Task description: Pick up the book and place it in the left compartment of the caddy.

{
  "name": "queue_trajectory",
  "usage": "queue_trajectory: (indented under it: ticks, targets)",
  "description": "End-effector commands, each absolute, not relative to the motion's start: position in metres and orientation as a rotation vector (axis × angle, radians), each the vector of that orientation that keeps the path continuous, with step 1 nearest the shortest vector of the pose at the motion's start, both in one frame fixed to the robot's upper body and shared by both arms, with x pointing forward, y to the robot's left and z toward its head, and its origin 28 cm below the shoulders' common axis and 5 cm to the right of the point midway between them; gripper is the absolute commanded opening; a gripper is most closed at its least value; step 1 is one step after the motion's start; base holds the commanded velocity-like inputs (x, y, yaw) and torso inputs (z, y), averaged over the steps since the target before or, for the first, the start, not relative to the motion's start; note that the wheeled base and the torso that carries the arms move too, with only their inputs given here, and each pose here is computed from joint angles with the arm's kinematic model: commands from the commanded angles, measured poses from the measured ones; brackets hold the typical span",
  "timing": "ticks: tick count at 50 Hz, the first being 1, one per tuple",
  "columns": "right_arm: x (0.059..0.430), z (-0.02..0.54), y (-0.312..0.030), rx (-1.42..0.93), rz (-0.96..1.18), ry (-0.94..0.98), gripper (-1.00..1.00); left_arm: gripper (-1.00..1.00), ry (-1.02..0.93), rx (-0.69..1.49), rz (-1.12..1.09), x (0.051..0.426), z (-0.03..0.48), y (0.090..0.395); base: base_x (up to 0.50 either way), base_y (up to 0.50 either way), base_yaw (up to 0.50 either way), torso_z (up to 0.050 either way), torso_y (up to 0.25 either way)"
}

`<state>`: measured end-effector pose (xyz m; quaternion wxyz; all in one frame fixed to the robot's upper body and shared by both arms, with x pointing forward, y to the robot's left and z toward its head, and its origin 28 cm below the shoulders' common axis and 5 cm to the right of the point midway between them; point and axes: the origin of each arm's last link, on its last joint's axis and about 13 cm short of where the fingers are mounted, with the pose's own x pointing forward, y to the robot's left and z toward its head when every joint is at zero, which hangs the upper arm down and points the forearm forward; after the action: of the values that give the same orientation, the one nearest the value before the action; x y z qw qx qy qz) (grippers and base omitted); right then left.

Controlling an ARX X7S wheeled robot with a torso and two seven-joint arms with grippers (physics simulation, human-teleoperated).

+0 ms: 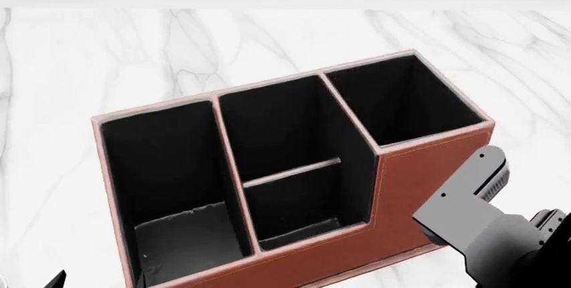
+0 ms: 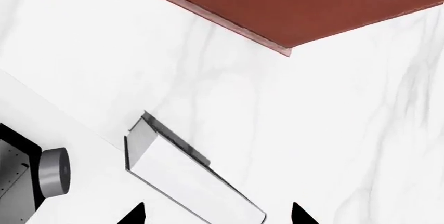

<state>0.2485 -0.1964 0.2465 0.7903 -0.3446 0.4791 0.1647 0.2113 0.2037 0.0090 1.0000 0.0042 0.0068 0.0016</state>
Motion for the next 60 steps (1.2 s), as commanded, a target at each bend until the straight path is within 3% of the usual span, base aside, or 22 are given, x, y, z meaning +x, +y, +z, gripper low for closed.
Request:
queue_trajectory:
  ticks: [1, 60]
  targets:
    - [0.252, 0.241, -0.189, -0.777, 0.387, 1.055, 1.00, 1.00, 0.013, 0.008, 0.002, 0.212, 0.009, 0.204, 0.00, 0.00, 0.00, 0.000, 0.000]
    - [0.269, 0.192, -0.184, -0.771, 0.496, 1.169, 1.00, 1.00, 0.007, -0.007, 0.007, 0.211, 0.013, 0.205, 0.00, 0.00, 0.00, 0.000, 0.000]
